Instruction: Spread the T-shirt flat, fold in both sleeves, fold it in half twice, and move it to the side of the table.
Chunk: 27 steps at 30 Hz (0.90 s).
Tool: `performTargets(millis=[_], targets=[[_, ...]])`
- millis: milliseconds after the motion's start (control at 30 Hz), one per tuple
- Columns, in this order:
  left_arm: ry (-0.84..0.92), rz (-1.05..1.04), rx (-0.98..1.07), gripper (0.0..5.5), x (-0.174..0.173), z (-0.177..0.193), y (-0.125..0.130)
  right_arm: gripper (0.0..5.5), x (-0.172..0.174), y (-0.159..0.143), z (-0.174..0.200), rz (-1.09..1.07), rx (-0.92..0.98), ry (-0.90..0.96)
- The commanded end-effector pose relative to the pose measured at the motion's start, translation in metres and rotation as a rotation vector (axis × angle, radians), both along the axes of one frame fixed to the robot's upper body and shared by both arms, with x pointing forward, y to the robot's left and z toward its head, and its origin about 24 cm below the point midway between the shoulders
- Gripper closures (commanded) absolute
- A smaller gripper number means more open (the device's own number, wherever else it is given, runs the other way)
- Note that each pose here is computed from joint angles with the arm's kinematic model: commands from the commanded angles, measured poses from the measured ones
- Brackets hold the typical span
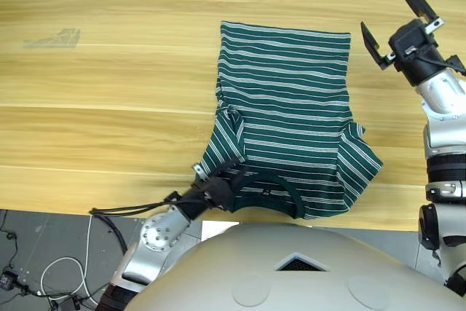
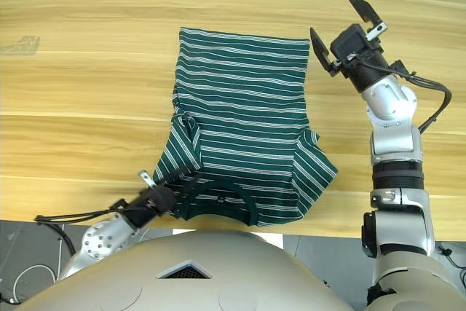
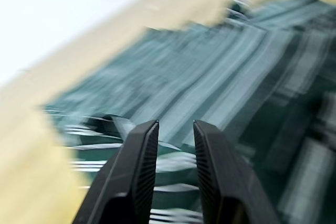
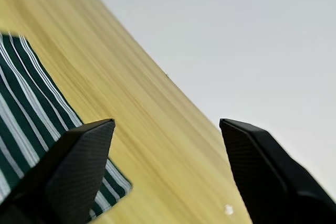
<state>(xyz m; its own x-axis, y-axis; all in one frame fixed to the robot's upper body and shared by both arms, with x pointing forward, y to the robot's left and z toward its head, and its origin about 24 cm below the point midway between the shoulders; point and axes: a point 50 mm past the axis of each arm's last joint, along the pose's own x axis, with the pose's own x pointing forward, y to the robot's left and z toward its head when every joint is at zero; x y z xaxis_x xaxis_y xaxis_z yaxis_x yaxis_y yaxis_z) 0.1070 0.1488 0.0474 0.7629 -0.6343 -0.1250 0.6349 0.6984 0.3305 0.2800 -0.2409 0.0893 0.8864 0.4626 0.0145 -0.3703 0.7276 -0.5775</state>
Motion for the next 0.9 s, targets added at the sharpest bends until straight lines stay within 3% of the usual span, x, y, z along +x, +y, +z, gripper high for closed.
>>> performTargets(millis=[33,167,267,333,700,900], targets=[[-0.079,0.087,-0.217,4.28,0.009,0.040,0.007,1.80,-0.048,-0.013,-0.012,0.157,0.403,0.233],[-0.114,0.255,-0.510,4.28,0.013,0.076,0.035,1.80,-0.095,-0.043,-0.020,0.260,0.603,0.494],[-0.131,0.438,-0.517,4.28,0.021,0.082,0.069,1.80,-0.121,-0.065,-0.029,0.261,0.648,0.677],[-0.132,0.489,-0.494,4.28,0.021,0.084,0.079,1.80,-0.136,-0.078,-0.038,0.216,0.617,0.798],[-0.093,0.481,-0.477,4.28,0.014,0.079,0.074,1.80,-0.152,-0.077,-0.060,0.225,0.488,1.001],[-0.080,0.484,-0.489,4.24,0.014,0.077,0.073,2.84,-0.160,-0.079,-0.066,0.210,0.461,1.059]])
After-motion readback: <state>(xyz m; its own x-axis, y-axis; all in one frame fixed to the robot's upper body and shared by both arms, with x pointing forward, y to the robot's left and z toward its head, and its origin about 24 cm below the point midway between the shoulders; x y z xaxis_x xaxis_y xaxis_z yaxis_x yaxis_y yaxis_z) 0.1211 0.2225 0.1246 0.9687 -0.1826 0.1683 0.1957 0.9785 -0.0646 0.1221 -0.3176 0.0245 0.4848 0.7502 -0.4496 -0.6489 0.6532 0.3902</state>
